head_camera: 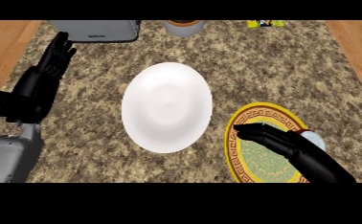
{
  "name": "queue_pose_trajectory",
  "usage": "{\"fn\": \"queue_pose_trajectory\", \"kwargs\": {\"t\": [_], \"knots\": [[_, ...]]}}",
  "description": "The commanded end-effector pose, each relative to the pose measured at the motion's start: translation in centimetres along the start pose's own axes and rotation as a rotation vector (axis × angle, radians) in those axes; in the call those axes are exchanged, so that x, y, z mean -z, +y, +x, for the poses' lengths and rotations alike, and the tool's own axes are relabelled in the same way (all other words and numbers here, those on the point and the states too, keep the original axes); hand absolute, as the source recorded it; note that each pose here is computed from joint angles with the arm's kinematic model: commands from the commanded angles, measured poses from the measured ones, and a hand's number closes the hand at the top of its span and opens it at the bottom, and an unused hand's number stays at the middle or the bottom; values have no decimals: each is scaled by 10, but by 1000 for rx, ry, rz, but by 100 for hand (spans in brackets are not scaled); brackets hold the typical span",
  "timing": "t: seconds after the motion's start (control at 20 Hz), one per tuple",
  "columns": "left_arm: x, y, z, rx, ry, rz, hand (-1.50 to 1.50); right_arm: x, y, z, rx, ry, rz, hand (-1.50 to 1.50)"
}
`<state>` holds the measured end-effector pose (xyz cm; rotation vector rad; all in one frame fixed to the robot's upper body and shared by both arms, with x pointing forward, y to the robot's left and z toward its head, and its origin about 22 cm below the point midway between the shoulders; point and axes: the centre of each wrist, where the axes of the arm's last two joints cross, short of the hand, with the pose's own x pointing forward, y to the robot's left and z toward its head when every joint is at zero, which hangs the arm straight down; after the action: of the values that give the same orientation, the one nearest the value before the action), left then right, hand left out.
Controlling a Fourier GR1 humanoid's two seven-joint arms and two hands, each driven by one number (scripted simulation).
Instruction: Pick the can from the plate and place it in the plate
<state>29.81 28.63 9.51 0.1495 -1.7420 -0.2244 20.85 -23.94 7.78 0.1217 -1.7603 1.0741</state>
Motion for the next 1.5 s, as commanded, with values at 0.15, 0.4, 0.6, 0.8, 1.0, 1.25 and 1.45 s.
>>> {"fn": "queue_pose_trajectory", "kwargs": {"t": [0.15,0.4,0.6,0.8,1.0,1.25,1.45], "knots": [[4,4,2,-1,-4,3,0,-4,-63,52,-405,240,139,-150],[8,0,9,4,-35,-15,0,9,-77,74,-610,470,292,-150],[2,-3,3,-4,7,-28,0,6,-74,76,-680,622,515,-150],[1,2,-5,-17,3,-16,0,16,-74,90,-713,681,586,-150],[11,-2,4,1,-25,-24,0,42,-62,57,-727,715,578,-150],[10,-19,-6,15,-1,-13,0,42,-55,52,-802,759,530,-150],[4,-18,14,-3,9,-14,0,45,-81,39,-822,827,548,-150]]}}
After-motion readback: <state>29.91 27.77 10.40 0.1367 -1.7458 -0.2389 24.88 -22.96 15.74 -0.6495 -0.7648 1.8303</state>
